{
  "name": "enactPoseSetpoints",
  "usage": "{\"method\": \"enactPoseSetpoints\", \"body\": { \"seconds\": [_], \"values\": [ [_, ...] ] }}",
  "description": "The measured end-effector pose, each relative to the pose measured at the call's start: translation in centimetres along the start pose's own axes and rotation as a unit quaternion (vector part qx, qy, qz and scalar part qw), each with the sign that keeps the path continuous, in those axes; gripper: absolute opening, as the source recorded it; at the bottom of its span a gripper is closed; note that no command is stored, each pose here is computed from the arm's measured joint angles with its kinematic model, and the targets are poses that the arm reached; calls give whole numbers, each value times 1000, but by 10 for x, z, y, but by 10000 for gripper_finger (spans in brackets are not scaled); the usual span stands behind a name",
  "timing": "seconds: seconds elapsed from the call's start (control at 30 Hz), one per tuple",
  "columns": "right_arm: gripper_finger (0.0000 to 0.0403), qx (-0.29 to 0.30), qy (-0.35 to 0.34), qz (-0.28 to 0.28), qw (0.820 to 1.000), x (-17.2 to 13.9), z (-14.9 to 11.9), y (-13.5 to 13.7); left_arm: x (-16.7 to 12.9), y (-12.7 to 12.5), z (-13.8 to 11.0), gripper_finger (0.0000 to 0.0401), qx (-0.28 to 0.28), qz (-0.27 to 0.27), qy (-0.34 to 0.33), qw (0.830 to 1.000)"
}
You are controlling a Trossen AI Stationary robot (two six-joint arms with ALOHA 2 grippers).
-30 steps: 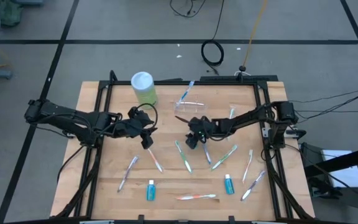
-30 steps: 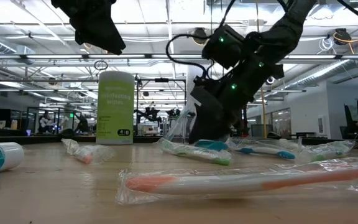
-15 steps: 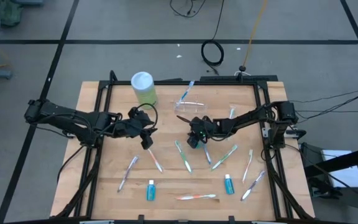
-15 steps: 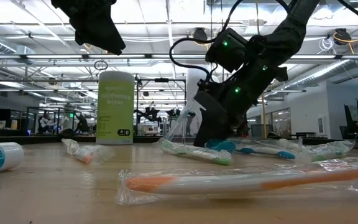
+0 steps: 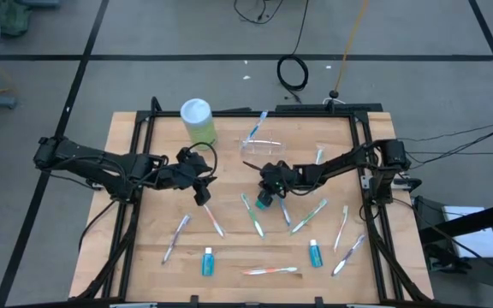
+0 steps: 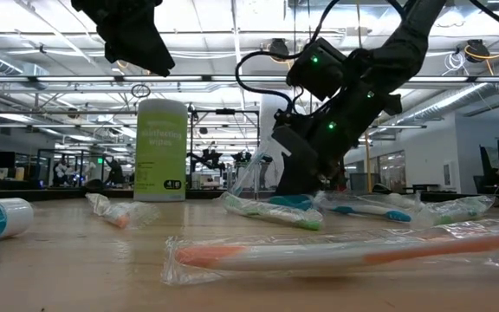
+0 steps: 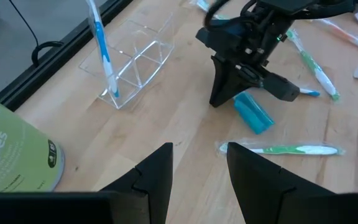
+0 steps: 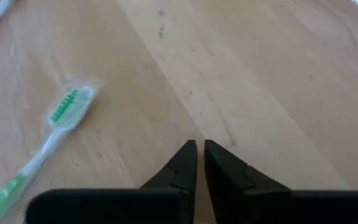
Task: Pick & Place toothbrushing station
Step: Put the top mouthwash bottle into the transparent organizer
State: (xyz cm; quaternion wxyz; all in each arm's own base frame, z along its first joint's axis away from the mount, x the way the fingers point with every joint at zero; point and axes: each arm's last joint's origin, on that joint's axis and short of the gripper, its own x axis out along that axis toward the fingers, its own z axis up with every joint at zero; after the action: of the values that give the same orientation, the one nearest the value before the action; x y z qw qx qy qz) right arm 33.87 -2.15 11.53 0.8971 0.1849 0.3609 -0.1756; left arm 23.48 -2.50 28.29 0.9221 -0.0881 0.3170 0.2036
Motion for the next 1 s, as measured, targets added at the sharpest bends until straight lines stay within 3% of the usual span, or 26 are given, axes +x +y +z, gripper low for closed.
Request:
{"method": "enactPoseSetpoints", "body": {
  "seconds": [0.17,0.3,0.4,0.57,0.67,0.9,1.0],
  "values": [
    [8,-45,-16,8,999,-10,9,1,0,0,0,159,2,0,0,1000],
    [34,-156,-36,56,986,-32,23,5,0,0,0,159,3,0,1,1000],
    [63,-259,-48,103,959,-52,30,11,0,0,-1,159,4,1,2,1000],
    [111,-395,3,174,902,-73,20,9,0,0,0,159,18,1,2,1000],
    [133,-412,2,173,895,-71,17,3,0,0,0,159,18,1,2,1000],
    [169,-410,-9,157,899,-50,5,-17,0,0,0,159,18,1,2,1000],
    [179,-410,-4,178,895,-42,3,-21,0,0,0,159,18,0,1,1000]
  ]
}}
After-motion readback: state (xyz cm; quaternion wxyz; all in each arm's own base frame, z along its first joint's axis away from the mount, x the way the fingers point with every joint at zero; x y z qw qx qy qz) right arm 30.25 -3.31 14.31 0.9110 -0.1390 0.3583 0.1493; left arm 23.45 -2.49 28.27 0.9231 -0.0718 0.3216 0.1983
